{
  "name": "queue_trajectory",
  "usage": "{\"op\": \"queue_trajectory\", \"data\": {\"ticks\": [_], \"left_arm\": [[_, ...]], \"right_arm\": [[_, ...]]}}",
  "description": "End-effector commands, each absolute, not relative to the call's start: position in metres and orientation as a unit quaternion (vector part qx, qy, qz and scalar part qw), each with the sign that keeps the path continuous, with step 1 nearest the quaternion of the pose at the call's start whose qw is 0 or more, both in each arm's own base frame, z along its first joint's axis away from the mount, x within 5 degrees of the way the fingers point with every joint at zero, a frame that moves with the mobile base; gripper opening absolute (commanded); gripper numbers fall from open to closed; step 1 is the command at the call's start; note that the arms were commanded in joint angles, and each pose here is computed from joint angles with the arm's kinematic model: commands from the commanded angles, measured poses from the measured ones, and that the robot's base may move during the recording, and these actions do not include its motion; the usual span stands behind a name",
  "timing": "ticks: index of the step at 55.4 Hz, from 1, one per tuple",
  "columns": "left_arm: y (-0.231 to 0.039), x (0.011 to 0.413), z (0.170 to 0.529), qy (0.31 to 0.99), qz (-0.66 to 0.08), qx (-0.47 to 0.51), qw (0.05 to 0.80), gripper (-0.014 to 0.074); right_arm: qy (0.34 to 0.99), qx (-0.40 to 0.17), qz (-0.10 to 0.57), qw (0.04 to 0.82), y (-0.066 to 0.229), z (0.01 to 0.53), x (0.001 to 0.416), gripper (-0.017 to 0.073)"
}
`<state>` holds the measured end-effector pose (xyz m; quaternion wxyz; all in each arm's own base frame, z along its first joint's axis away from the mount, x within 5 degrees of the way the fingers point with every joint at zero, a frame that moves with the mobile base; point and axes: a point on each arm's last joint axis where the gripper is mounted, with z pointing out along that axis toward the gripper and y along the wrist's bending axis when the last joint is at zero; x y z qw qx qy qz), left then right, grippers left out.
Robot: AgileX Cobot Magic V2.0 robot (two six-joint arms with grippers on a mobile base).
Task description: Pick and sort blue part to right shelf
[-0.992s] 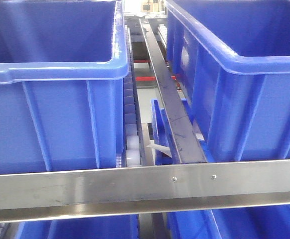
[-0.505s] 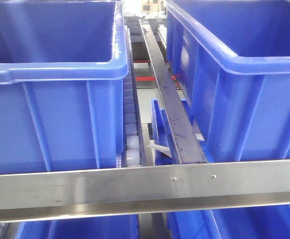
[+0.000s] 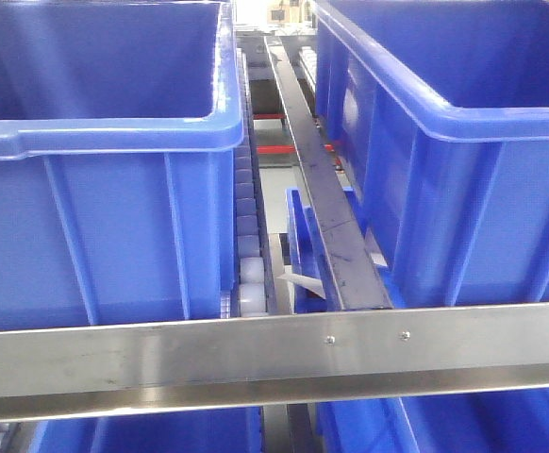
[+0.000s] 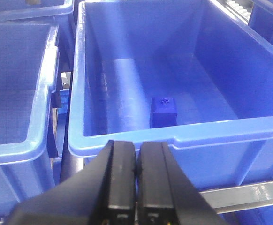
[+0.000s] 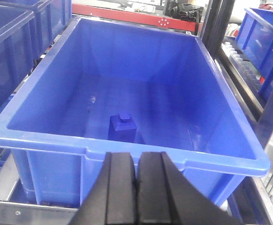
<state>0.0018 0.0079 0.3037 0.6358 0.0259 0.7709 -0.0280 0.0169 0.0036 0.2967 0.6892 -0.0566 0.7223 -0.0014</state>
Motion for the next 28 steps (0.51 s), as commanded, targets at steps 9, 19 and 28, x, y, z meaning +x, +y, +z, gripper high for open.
{"op": "queue_trajectory", "data": {"ticks": [9, 19, 28], "left_arm": [[0.006, 0.006, 0.309, 0.703, -0.018, 0.02, 0.71, 0.0134], [0.001, 0.029, 0.281, 0.677, -0.01, -0.002, 0.736, 0.0134], [-0.001, 0.047, 0.242, 0.654, -0.019, -0.002, 0.756, 0.0134]], "right_arm": [[0.688, -0.054, -0.007, 0.723, 0.003, 0.312, 0.018, 0.0041], [0.688, -0.054, -0.007, 0.723, 0.003, 0.312, 0.018, 0.0041], [0.688, -0.054, -0.007, 0.723, 0.003, 0.312, 0.018, 0.0041]]}}
